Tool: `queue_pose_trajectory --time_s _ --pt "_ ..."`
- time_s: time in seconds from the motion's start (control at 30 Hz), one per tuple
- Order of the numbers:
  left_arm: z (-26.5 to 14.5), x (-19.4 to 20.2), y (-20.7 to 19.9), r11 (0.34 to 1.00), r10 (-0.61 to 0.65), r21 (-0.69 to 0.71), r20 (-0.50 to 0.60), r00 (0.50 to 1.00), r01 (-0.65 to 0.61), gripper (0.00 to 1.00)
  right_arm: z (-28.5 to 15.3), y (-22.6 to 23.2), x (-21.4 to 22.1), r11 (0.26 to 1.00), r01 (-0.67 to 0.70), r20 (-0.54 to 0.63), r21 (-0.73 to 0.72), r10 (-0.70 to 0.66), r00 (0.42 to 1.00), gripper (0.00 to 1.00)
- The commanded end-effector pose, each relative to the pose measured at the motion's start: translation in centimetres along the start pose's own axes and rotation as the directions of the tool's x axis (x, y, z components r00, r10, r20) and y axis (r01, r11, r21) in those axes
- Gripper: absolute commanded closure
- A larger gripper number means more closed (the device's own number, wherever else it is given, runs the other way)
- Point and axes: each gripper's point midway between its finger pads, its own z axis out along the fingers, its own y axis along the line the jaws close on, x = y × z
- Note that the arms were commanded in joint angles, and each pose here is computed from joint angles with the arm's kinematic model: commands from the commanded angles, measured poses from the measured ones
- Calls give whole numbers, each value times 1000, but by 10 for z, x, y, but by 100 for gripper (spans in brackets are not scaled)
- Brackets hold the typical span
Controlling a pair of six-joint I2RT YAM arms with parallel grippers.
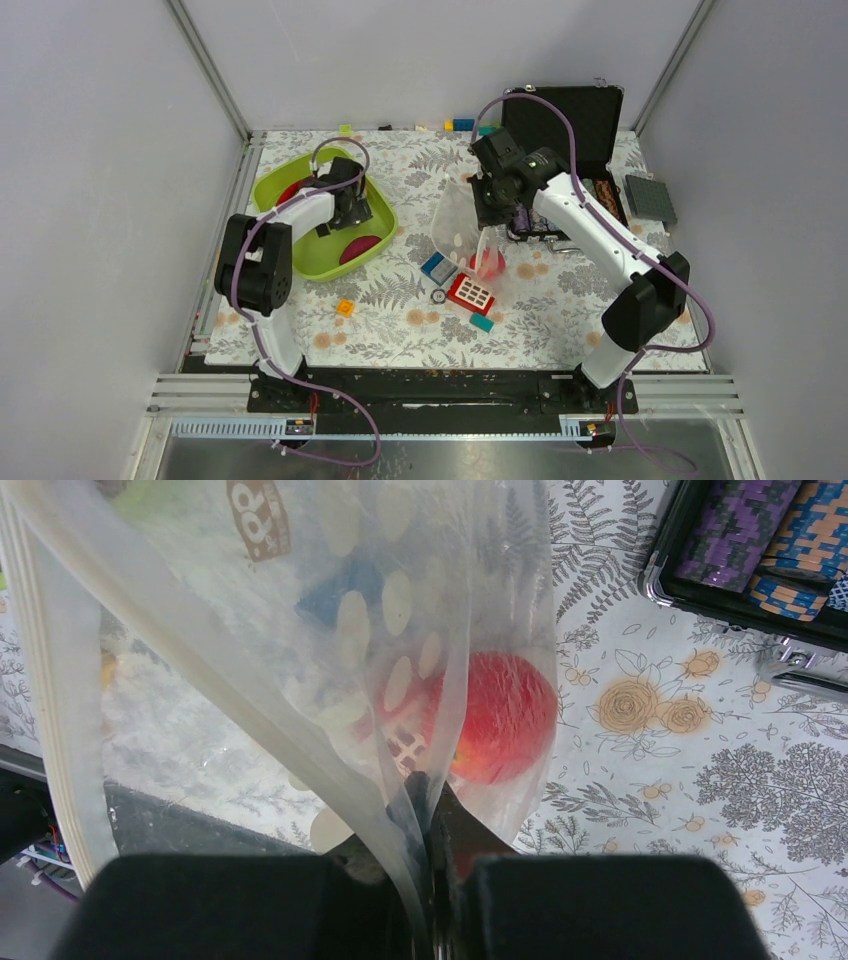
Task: Place the food in the zip-top bag and seal the zipper
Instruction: Pick up the fake vegetable from the bin.
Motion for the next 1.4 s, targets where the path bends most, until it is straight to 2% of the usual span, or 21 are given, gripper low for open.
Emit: queue_pose_trajectory --time_s 0.0,0.27,0.4,0.53,0.7,0.8,0.9,1.0,1.03,1.37 --pt "-36 -49 -17 990 -16 144 140 990 -4 11 -10 -3 -14 1000 2 30 15 -3 1000 91" --pt "-20 -51 -21 987 -27 162 139 990 4 11 -15 -9 -20 999 -8 36 41 7 999 91" --pt "1 -39 -17 981 -98 173 58 993 87 13 -17 -14 -22 998 -22 34 66 20 999 91" --pt "14 -38 -8 980 -149 140 65 987 138 17 -19 -20 -22 995 -37 34 89 34 999 91" --pt "25 -49 -10 966 -219 159 76 973 205 30 -17 -24 -24 993 -56 26 101 53 998 91" --pt "27 -52 -13 959 -235 177 69 970 220 41 -15 -22 -24 993 -63 22 95 62 998 91" --pt "23 -53 -17 954 -233 207 59 971 217 64 -15 -23 -24 993 -63 22 95 61 998 91" --pt "14 -52 -17 950 -235 223 58 970 216 94 -16 -23 -23 993 -62 20 96 61 998 92" --pt "10 -53 -17 948 -237 231 60 970 217 100 -16 -22 -23 994 -60 20 93 59 998 92" --pt "-55 -62 -10 916 -268 340 123 955 213 100 -19 -14 -21 998 -47 37 32 45 998 92"
